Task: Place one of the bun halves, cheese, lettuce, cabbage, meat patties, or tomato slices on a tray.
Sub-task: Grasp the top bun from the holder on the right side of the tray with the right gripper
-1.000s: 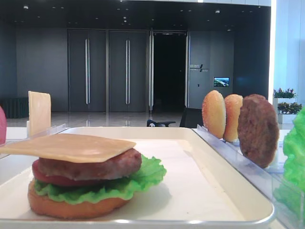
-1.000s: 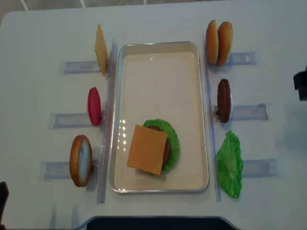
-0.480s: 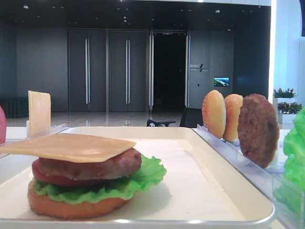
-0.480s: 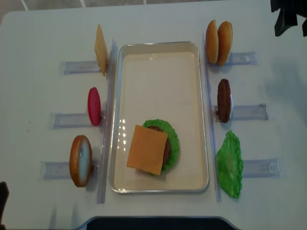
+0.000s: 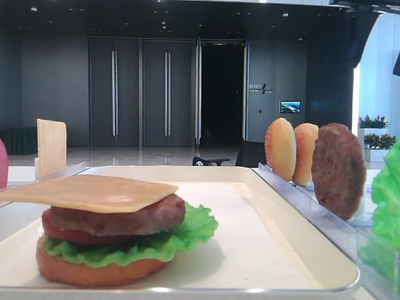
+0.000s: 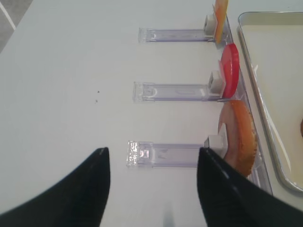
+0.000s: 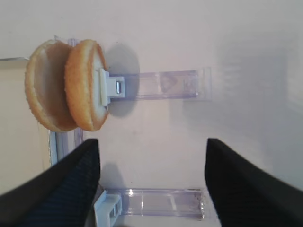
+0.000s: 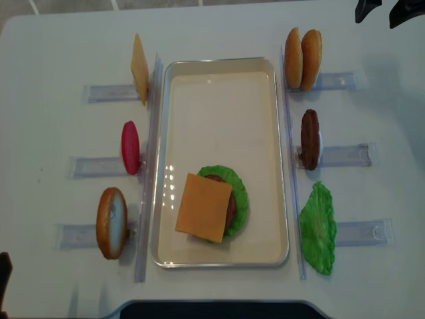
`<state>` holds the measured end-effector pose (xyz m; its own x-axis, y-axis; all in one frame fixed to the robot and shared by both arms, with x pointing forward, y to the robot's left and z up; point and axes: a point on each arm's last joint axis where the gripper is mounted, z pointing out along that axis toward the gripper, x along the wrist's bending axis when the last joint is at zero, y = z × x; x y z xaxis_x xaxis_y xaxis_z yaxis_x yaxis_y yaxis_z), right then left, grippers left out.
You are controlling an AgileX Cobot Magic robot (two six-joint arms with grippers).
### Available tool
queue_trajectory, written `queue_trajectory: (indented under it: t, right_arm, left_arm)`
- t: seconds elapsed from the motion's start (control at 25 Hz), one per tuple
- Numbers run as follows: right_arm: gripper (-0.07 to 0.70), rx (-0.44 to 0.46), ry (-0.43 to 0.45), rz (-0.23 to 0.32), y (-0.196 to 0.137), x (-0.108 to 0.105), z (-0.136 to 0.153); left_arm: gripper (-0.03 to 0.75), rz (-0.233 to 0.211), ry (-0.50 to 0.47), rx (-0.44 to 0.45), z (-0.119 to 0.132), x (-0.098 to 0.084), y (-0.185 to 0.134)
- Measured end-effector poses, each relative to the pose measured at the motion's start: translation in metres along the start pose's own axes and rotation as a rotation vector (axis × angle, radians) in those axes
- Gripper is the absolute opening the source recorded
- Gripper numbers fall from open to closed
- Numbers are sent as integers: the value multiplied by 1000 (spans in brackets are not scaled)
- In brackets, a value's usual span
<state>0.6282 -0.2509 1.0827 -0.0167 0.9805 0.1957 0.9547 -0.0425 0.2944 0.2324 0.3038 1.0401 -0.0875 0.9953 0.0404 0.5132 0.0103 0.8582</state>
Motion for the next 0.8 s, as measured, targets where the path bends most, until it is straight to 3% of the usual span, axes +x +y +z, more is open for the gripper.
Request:
queue_trajectory:
  t: [0.28,0.6,0.8]
  right_arm:
    - [480,-17,29,11,-4,42,5]
    - [480,-58,81,-44,-19,105,9]
    - [480,-66,101,-52,-25,123,12]
  left_arm:
    - [444,0,0,0,0,0,0]
    - [443,0,0,0,0,0,0]
    - [435,0,0,0,0,0,0]
